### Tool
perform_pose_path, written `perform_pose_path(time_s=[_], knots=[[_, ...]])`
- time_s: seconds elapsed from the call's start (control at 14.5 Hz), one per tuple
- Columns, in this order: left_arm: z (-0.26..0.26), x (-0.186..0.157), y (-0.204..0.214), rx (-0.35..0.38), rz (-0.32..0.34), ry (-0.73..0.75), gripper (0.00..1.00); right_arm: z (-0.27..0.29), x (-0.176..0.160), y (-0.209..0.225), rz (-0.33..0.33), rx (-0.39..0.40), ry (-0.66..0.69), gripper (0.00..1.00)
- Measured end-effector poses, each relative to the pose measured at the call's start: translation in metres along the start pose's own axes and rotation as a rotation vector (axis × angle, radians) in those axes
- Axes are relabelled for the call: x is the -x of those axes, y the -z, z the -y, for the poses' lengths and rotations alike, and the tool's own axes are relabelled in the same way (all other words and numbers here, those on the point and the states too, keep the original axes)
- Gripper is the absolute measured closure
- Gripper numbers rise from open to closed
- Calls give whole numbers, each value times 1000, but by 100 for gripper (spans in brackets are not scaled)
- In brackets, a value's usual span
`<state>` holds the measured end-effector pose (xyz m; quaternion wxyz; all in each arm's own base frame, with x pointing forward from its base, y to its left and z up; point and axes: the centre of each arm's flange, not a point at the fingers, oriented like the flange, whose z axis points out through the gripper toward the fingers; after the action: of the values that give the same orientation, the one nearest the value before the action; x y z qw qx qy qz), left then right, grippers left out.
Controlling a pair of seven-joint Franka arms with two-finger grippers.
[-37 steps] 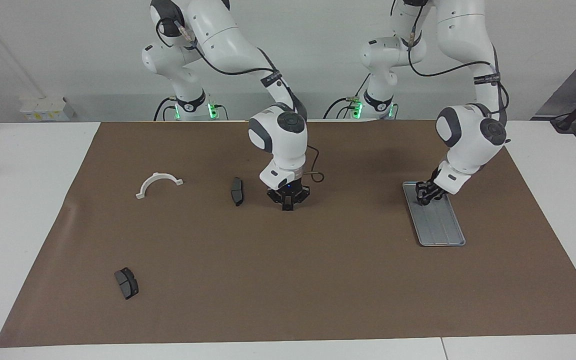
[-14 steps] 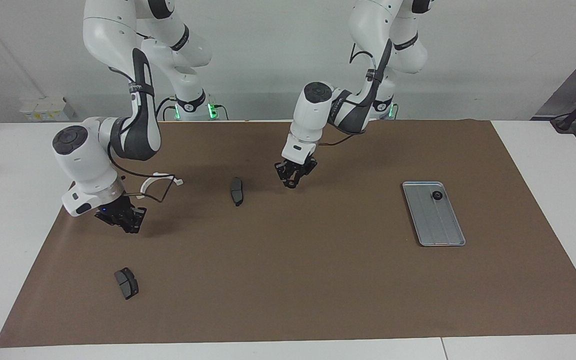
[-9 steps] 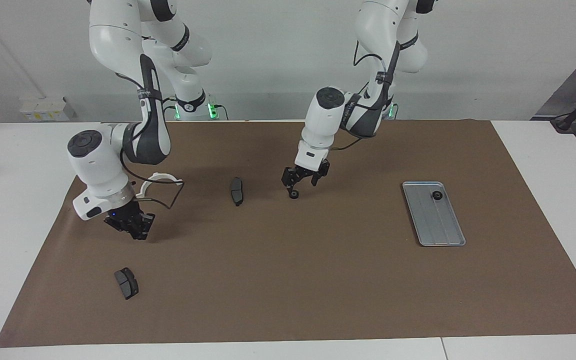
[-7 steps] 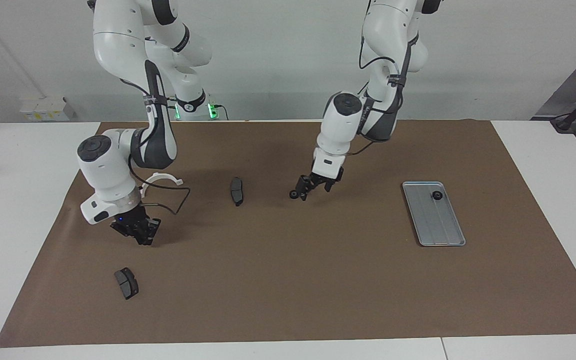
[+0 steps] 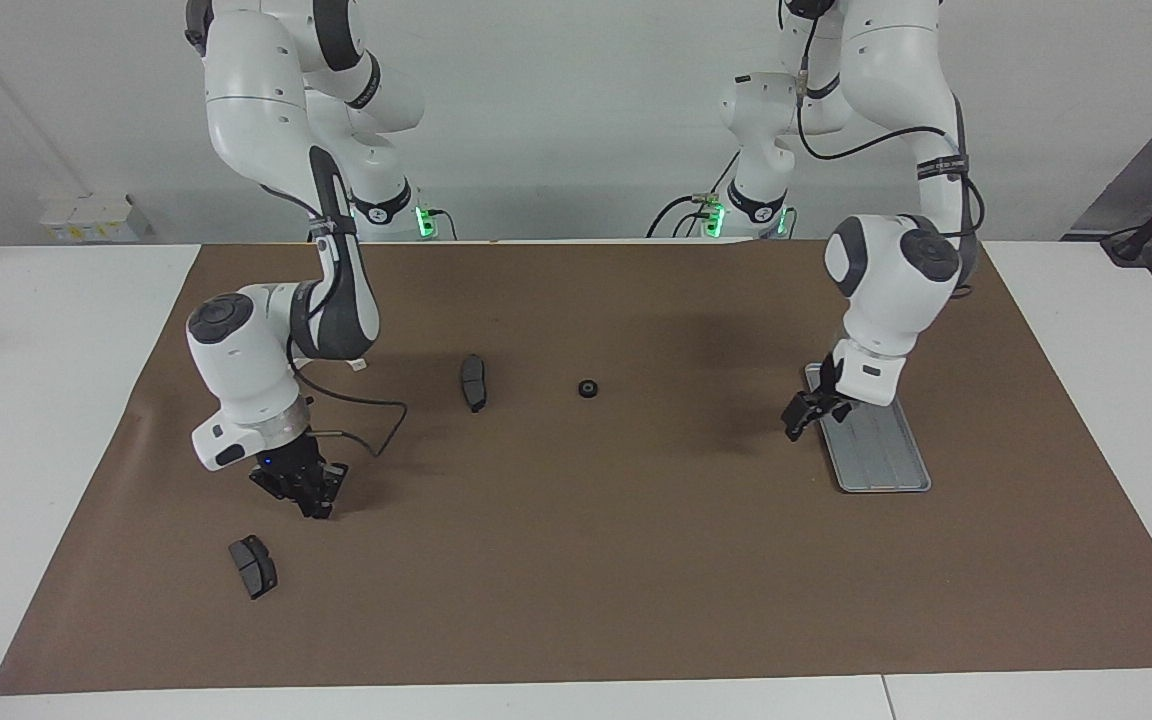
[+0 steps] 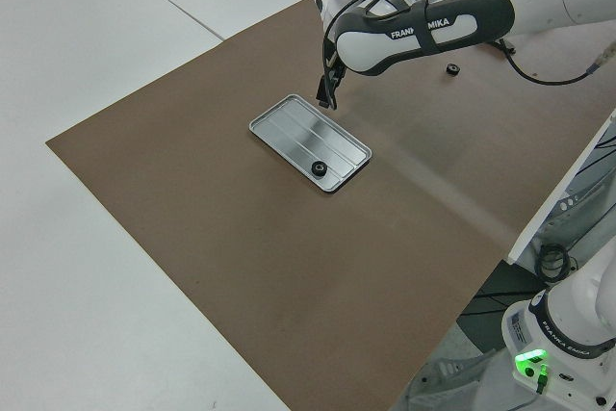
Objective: Place bearing gear from tray to pile
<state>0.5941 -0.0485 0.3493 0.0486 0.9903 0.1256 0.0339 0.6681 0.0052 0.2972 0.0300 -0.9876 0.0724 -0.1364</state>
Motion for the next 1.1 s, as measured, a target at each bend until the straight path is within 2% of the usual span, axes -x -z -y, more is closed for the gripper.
perform_pose_path(time_s=[0.28,0.48,0.55,0.62,0.69,0.76,1.1], knots=[[61,-7,3,-14,72,-148,0,21,-9,27,6,-13,15,27],[92,-1,-2,-13,105,-215,2,88,4,77,58,-40,27,0],[99,4,-6,-13,119,-230,2,123,17,88,80,-49,29,0],[104,9,-11,-13,131,-242,7,157,31,95,98,-58,31,0],[106,15,-14,-13,143,-249,7,188,46,98,110,-65,35,0],[107,20,-17,-13,152,-254,12,216,62,98,121,-72,43,0],[113,36,-24,-12,179,-271,21,306,145,87,189,-71,109,0]])
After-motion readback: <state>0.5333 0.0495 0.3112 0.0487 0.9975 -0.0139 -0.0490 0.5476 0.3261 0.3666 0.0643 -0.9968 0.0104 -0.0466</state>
